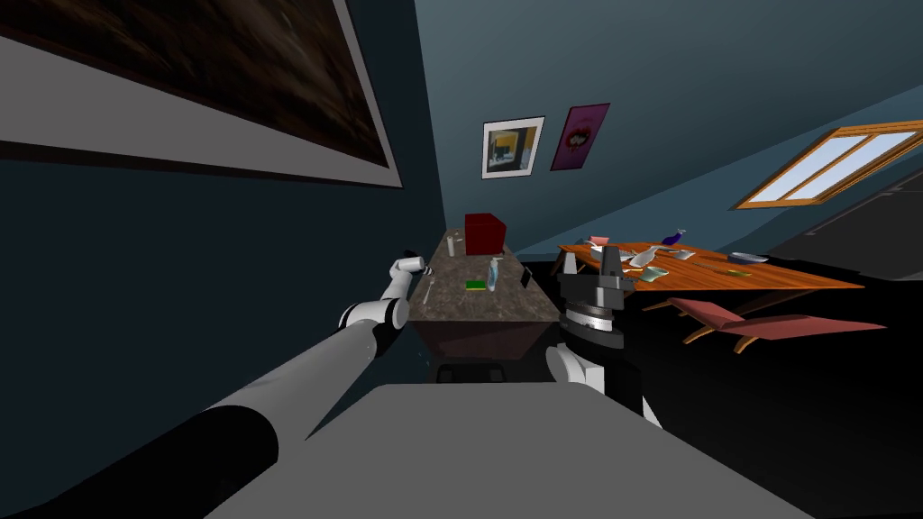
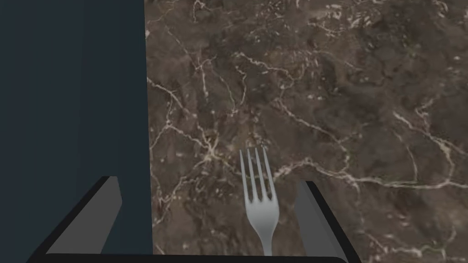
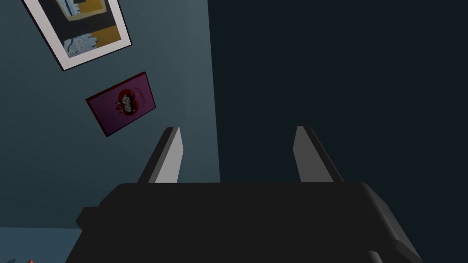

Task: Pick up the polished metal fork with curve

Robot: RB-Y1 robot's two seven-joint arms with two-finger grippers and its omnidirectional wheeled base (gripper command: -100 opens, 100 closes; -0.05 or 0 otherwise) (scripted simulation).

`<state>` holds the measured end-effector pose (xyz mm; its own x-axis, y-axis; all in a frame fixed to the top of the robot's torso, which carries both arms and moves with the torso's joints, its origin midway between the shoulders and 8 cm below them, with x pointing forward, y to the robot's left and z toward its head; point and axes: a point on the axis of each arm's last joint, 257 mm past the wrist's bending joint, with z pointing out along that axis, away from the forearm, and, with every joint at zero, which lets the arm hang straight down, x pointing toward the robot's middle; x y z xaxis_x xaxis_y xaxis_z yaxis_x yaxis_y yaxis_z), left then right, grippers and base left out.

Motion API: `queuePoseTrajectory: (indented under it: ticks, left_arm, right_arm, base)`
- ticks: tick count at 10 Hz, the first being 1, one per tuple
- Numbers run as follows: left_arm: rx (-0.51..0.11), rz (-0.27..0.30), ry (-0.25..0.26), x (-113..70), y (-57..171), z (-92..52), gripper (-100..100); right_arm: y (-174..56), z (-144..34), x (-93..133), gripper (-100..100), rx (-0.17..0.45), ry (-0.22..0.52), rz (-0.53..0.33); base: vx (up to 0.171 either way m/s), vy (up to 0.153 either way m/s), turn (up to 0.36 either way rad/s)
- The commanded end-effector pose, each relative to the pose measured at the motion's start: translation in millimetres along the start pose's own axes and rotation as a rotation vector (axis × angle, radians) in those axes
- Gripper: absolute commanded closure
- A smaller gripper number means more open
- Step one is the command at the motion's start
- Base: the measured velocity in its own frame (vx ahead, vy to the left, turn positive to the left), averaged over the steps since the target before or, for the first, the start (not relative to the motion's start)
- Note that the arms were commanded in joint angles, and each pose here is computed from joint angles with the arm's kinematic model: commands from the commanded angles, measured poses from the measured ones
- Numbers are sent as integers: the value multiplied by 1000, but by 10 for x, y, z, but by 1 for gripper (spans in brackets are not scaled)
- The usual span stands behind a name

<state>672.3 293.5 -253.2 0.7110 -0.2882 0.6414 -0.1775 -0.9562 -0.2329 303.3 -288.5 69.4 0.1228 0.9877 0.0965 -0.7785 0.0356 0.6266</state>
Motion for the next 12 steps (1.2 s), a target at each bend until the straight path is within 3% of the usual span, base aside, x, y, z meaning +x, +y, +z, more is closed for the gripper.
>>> queuePoseTrajectory:
  ticks: [1,2,5,6,8,9,11,12]
  left_arm:
    - [-24,-22,-48,-156,93,52,-100]
    - [-24,-22,-48,-156,93,52,-100]
    - [-70,-86,-126,-304,261,57,-100]
    - [-77,-87,-148,-401,298,85,-100]
    - [-78,-87,-150,-411,302,88,-100]
    - [-98,-114,-191,-502,387,86,-100]
    - [-100,-114,-196,-527,396,92,-100]
    - [-116,-138,-231,-604,470,84,-100]
  right_arm:
    - [0,0,0,0,0,0,0]
    - [0,0,0,0,0,0,0]
    - [0,0,0,0,0,0,0]
    - [0,0,0,0,0,0,0]
    - [0,0,0,0,0,0,0]
    - [0,0,0,0,0,0,0]
    - [0,0,0,0,0,0,0]
    - [0,0,0,0,0,0,0]
  base:
    - [24,24,-14]
    - [13,11,1]
    - [26,23,-21]
    - [26,27,-12]
    - [4,6,2]
    - [11,15,-21]
    - [13,15,-8]
    - [24,17,-14]
